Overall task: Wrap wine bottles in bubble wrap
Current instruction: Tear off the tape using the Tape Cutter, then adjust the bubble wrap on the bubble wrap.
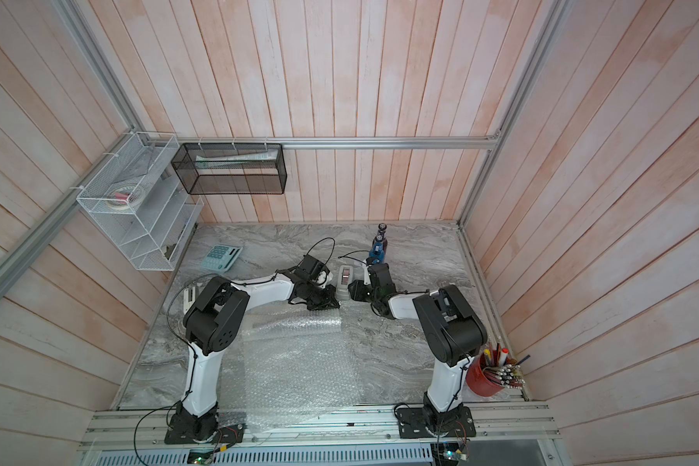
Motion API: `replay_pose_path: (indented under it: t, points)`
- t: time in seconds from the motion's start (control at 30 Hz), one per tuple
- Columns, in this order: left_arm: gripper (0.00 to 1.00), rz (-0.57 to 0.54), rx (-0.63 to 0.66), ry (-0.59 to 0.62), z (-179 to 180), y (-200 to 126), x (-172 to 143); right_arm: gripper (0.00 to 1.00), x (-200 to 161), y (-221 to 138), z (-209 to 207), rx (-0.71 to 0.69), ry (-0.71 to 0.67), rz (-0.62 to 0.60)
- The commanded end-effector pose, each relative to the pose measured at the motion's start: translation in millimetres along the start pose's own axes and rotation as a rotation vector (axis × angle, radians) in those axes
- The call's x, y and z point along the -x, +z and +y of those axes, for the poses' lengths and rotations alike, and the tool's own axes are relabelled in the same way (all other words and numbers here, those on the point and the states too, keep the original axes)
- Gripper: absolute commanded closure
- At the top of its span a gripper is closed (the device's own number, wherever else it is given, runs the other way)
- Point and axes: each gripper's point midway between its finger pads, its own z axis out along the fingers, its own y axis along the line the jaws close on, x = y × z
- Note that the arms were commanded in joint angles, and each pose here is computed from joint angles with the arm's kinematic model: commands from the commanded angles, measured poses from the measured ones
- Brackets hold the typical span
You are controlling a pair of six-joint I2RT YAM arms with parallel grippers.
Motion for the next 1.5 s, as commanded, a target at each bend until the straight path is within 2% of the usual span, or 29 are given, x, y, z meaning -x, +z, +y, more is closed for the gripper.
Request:
replay_pose_path:
  t: [0.0,0.13,0.33,0.53,0.67,0.8,0.97,1.0,1.03,1.07,1.27,1.47]
  points:
    - [1.00,-0.001,0.021,-0.009,-1.0,-10.1,-1.1,0.58,-32.1,-0.3,-38.8,-0.144,0.015,0.099]
    - [1.00,-0.067,-0.034,0.014,-24.3,-35.3,17.2,0.56,-20.2,-6.8,-29.1,-0.120,-0.009,0.069]
    - [1.00,-0.100,-0.100,0.032,-45.4,-67.9,23.8,0.55,-15.2,-9.5,-25.5,-0.111,-0.029,0.061]
    - [1.00,-0.116,-0.128,0.042,-50.5,-89.8,29.8,0.53,-4.1,-17.8,-13.6,-0.076,-0.046,0.033]
    - [1.00,-0.136,-0.131,0.068,-56.6,-109.6,34.5,0.48,6.7,-30.3,5.4,-0.018,-0.089,0.011]
    - [1.00,-0.169,-0.090,0.074,-42.8,-137.3,35.7,0.39,13.0,-45.8,38.4,0.095,-0.166,-0.002]
    - [1.00,-0.200,-0.021,0.068,-14.6,-176.9,24.9,0.27,0.3,-58.5,91.2,0.277,-0.276,0.025]
    - [1.00,-0.208,-0.014,0.056,-7.8,-184.7,22.1,0.22,-3.7,-58.7,101.0,0.313,-0.295,0.038]
    - [1.00,-0.215,-0.007,0.047,-3.0,-191.6,19.4,0.13,-7.1,-58.0,108.8,0.343,-0.314,0.050]
    - [1.00,-0.224,-0.003,0.038,2.0,-199.6,15.8,0.10,-11.3,-56.4,117.2,0.376,-0.337,0.069]
    - [1.00,-0.246,0.020,-0.025,26.4,-229.1,-9.0,0.09,-33.9,-40.8,153.9,0.552,-0.473,0.187]
    - [1.00,-0.252,0.026,-0.073,41.9,-242.1,-28.9,0.08,-53.3,-13.8,168.5,0.645,-0.581,0.311]
